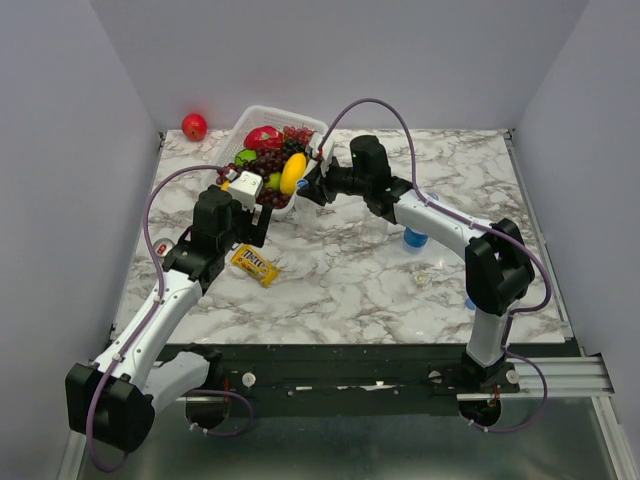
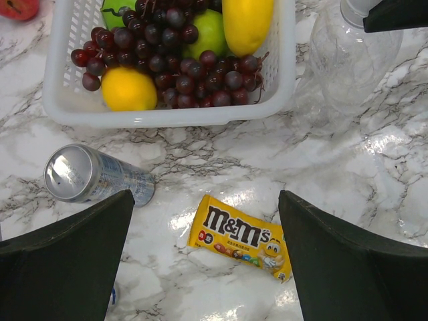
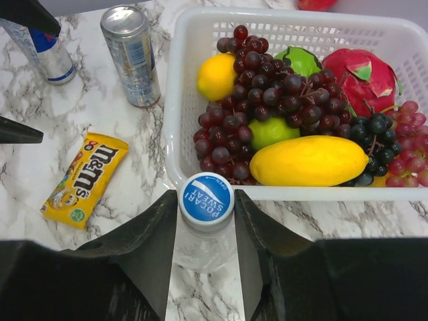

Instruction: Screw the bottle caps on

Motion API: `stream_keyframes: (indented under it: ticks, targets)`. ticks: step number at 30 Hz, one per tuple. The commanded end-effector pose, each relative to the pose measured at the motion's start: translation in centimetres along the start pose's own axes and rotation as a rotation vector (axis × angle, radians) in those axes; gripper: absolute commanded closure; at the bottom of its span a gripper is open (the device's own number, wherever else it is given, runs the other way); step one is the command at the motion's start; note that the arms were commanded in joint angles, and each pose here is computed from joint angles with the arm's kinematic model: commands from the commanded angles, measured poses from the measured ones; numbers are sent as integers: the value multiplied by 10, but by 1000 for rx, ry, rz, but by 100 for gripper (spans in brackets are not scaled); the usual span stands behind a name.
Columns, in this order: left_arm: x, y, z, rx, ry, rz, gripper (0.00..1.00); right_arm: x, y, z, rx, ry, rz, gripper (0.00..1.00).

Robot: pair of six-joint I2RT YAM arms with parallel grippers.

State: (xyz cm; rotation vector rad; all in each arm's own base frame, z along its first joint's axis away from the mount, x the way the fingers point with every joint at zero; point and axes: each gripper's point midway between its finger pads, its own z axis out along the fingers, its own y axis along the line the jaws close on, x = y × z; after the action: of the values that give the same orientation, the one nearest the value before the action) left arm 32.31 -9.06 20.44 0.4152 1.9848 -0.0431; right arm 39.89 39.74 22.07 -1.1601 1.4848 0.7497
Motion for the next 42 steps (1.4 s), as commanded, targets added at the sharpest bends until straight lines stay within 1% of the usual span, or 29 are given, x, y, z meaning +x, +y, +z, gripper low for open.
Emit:
stream_keyframes:
  ticks: [1,5,10,20,29,42]
  targets:
    - [-13,3,0,-6,-37,6,1,12,1,6,-8,14,-2,51]
    - [-13,2,0,0,-40,7,1,14,1,5,-5,26,7,48]
    - [-15,0,-1,10,-47,6,1,12,0,5,2,28,8,42]
    - [-15,-1,-1,21,-53,8,1,11,-4,4,22,37,7,40]
    - [-18,-5,0,43,-61,7,1,12,-13,6,58,56,17,34]
    - [-19,-8,-2,61,-67,11,1,10,-14,5,56,63,15,33]
